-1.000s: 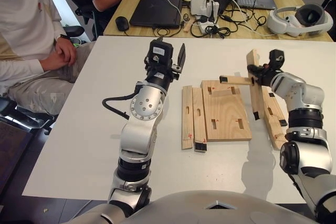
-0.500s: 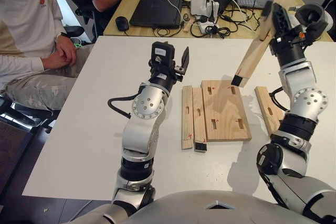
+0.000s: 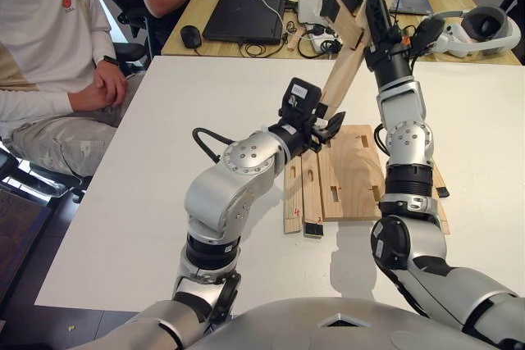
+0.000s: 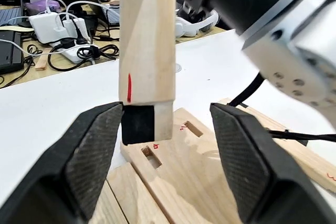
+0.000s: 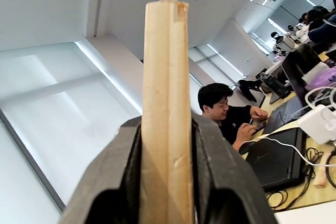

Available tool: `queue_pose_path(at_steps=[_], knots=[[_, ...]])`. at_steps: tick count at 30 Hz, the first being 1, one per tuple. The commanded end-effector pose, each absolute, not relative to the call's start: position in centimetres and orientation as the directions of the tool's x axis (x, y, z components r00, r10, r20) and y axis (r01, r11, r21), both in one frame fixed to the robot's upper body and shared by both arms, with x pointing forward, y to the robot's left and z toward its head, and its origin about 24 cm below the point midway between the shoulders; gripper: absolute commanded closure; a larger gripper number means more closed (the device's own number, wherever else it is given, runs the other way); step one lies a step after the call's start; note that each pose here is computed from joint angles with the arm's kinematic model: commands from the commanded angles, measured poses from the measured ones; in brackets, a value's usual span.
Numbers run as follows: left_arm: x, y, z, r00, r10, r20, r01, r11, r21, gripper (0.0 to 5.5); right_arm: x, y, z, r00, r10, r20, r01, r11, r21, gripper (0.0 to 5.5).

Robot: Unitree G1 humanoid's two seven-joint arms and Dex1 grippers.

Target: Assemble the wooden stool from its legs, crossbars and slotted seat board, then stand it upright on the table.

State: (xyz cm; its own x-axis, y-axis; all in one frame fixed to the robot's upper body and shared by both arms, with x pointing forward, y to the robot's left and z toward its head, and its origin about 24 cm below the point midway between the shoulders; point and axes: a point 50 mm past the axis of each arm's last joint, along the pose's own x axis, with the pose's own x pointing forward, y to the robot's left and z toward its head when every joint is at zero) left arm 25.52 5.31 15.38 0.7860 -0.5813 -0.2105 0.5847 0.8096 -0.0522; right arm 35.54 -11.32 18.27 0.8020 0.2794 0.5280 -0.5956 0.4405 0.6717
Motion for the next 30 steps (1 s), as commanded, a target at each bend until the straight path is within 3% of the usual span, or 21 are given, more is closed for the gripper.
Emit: queue_pose_path(at_steps=[1,4,15,21,30], knots=[[26.2,6.1,14.6,0.820,-0.520,-0.239,0.523,0.850,-0.056,2.44,33.8,-10.3,19.4,0.772,0.302,0.560,-0.636,0.383,0.670,4.49],[26.3,6.4,14.4,0.833,-0.497,-0.242,0.498,0.865,-0.059,2.44,32.0,-10.8,19.4,0.766,0.339,0.546,-0.642,0.369,0.672,4.49],[26.0,7.7,14.1,0.880,-0.412,-0.234,0.409,0.910,-0.063,2.44,27.8,-17.9,19.3,0.721,0.585,0.370,-0.676,0.479,0.560,4.49],[26.2,8.2,14.1,0.894,-0.386,-0.230,0.384,0.922,-0.055,2.44,25.6,-18.8,19.0,0.657,0.677,0.332,-0.716,0.422,0.556,4.49],[26.0,8.0,13.8,0.894,-0.385,-0.231,0.384,0.922,-0.051,2.44,27.6,-18.3,18.6,0.834,0.454,0.312,-0.534,0.526,0.662,4.49]])
